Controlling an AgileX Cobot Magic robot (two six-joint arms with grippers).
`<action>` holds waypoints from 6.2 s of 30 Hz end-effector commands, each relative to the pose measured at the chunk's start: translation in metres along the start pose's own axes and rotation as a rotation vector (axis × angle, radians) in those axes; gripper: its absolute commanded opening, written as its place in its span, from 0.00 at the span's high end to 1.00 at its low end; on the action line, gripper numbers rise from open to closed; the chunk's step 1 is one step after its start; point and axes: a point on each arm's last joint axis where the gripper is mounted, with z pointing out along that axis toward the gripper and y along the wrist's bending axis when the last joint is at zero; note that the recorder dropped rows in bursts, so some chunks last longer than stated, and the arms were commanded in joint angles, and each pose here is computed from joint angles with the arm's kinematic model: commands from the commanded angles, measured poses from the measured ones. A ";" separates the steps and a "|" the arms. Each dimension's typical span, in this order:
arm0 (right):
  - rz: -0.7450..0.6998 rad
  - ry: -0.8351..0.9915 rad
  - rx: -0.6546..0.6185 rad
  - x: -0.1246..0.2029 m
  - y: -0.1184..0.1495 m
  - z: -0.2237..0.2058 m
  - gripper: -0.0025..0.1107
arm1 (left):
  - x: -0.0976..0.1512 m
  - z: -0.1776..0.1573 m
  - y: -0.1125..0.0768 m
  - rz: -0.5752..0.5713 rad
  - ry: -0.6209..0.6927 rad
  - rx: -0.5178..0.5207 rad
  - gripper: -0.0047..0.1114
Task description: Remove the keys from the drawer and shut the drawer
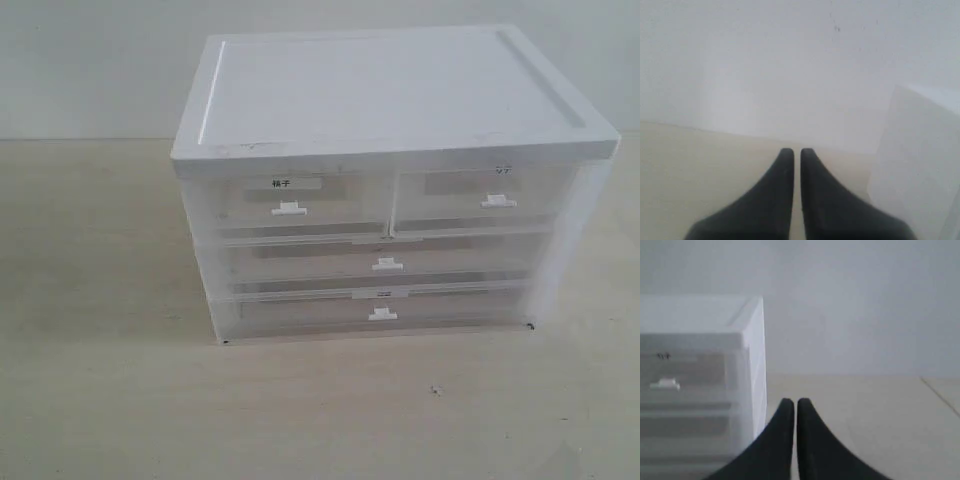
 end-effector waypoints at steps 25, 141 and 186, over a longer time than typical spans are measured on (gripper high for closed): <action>0.166 0.099 -0.456 -0.006 0.041 0.062 0.98 | -0.057 0.022 -0.077 0.097 -0.180 0.854 0.92; 0.096 0.174 -0.486 0.017 0.044 0.132 0.98 | 0.082 0.147 -0.208 1.674 -0.302 0.557 0.73; 0.100 0.181 -0.491 0.018 0.044 0.132 0.98 | 0.077 0.119 -0.206 1.664 -0.239 0.684 0.65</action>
